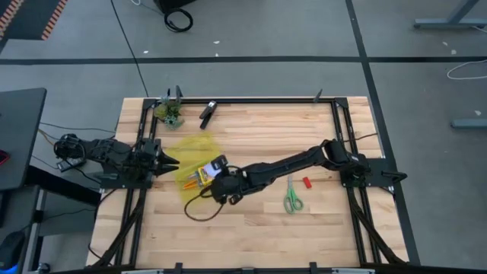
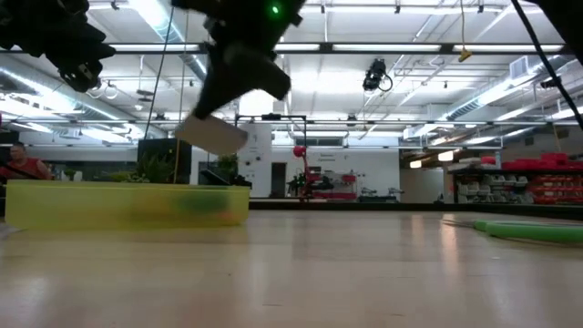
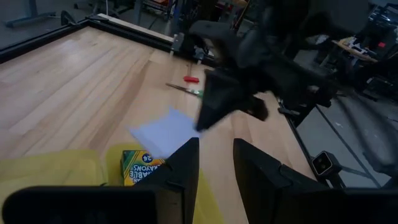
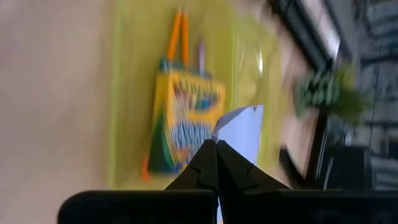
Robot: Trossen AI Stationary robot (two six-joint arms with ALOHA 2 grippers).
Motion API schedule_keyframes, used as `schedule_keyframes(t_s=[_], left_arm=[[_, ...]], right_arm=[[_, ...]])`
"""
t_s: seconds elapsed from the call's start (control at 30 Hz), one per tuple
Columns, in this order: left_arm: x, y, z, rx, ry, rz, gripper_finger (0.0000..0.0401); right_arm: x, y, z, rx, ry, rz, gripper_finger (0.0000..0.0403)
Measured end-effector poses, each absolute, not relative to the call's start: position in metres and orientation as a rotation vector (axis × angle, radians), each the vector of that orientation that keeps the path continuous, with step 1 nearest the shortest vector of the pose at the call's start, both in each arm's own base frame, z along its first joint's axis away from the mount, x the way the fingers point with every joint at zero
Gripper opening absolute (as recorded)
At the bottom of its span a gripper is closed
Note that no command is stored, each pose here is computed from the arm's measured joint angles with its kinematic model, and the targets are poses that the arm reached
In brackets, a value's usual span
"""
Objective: Pack school essentials
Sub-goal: Put the white sticky notes into the yellow supply box
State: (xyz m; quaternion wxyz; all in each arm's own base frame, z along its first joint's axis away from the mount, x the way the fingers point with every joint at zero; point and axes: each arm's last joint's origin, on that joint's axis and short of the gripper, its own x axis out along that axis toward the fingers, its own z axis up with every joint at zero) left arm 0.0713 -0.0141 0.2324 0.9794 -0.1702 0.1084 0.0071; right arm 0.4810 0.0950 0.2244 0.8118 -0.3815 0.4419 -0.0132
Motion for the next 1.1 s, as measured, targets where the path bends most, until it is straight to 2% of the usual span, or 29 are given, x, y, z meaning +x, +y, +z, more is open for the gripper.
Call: schedule_keyframes(t_s=[0.17, 0.4, 0.6, 1.1], left_arm=[[0.071, -0.014, 0.232, -0.343, 0.218, 0.014, 0.0107], [0.071, -0.014, 0.233, -0.342, 0.219, 0.015, 0.0107], [0.074, -0.015, 0.232, -0.337, 0.237, 0.019, 0.0107], [0.078, -0.015, 0.230, -0.316, 0.254, 0.048, 0.0107]], right_arm=[[0.490, 0.103, 0.227, -0.801, 0.829, 0.031, 0.0001], [0.500, 0.115, 0.213, -0.901, 0.751, 0.141, 0.0001], [0.515, 0.117, 0.202, -0.929, 0.634, 0.143, 0.0001], [0.534, 0.128, 0.189, -0.629, 0.416, 0.044, 0.0001]])
